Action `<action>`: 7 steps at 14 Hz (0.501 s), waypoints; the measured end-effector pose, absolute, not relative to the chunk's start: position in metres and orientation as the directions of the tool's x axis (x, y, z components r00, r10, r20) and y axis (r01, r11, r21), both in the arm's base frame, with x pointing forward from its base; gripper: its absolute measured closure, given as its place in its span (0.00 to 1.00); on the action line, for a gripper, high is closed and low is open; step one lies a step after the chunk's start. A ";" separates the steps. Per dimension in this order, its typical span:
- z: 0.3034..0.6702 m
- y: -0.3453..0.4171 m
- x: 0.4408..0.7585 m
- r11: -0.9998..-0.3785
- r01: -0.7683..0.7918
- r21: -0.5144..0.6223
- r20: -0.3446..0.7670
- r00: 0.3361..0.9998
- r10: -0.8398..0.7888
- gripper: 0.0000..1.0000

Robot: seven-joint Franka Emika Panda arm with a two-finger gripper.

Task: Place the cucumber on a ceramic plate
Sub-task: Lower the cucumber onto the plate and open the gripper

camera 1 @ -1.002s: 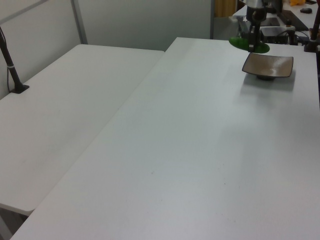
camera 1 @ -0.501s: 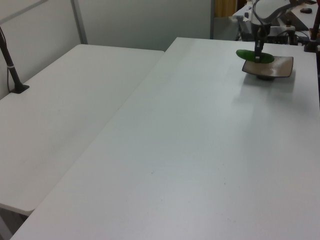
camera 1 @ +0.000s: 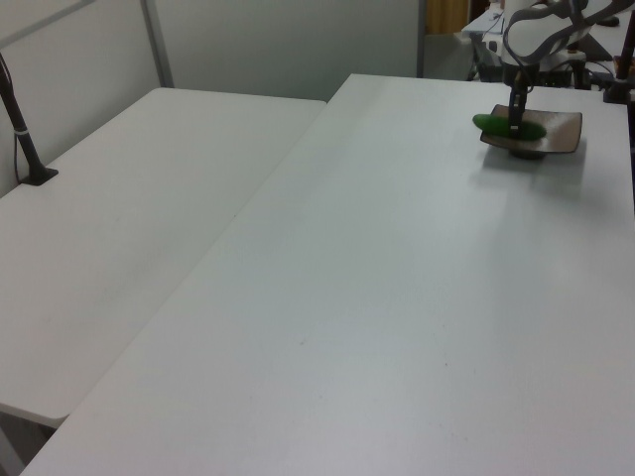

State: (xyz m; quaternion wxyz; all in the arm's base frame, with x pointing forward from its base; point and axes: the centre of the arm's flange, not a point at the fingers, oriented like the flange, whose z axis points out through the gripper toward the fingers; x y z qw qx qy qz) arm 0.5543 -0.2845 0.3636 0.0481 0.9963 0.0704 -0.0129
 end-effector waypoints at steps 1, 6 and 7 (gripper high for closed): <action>0.364 -0.285 0.554 -0.985 0.142 0.094 -0.032 0.990 0.139 0.32; 0.386 -0.283 0.557 -0.984 0.143 0.109 0.000 0.990 0.144 0.00; 0.398 -0.279 0.557 -0.983 0.146 0.108 0.006 0.989 0.148 0.00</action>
